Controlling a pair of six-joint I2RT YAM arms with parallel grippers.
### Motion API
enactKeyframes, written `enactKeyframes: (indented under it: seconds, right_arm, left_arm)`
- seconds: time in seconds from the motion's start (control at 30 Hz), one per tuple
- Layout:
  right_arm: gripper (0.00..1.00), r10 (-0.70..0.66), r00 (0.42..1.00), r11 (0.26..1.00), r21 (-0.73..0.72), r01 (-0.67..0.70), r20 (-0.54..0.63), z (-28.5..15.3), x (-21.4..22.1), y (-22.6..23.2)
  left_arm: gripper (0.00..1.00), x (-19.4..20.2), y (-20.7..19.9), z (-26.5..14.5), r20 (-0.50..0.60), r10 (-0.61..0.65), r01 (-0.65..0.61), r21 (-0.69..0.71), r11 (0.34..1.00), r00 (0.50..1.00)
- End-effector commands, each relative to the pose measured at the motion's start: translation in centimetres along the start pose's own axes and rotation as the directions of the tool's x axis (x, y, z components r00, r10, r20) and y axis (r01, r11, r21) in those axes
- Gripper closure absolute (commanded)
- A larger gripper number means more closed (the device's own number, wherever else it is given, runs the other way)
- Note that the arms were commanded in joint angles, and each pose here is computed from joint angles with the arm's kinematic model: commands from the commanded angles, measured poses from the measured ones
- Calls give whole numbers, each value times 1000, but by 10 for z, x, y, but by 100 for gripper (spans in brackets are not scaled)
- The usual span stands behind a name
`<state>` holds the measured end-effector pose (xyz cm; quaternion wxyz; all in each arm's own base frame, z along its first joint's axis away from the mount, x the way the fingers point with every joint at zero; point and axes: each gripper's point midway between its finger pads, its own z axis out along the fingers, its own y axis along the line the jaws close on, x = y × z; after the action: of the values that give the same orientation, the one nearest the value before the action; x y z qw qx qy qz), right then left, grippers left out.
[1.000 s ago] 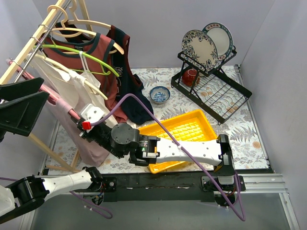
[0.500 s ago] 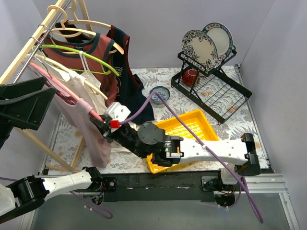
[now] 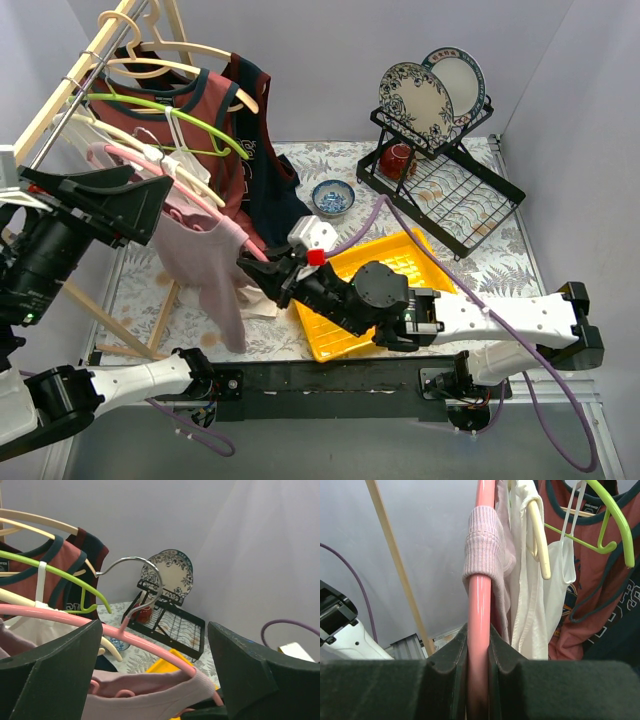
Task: Remove the tank top from the hanger
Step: Pick up the hanger from the clothesline.
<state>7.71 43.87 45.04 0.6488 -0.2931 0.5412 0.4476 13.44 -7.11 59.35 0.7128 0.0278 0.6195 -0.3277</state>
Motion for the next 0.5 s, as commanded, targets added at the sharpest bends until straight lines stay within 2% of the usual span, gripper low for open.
enactKeyframes:
  seconds: [0.0,0.17,0.43,0.47]
  right_arm:
    - [99,126,977,992,-52,-118,172,-19,-62,0]
    - [99,139,976,989,-76,-128,170,-31,-59,-2]
    - [99,149,972,988,-76,-137,180,-41,-65,-7]
    - [99,149,972,988,-76,-137,180,-42,-66,-7]
  left_arm:
    - [17,18,6,17,-43,77,-79,-48,996,996]
    - [26,29,-1,31,-52,123,-125,-24,992,991]
    - [53,47,-7,43,-90,153,-153,0,988,984]
    - [53,50,-6,44,-98,155,-156,-1,988,983]
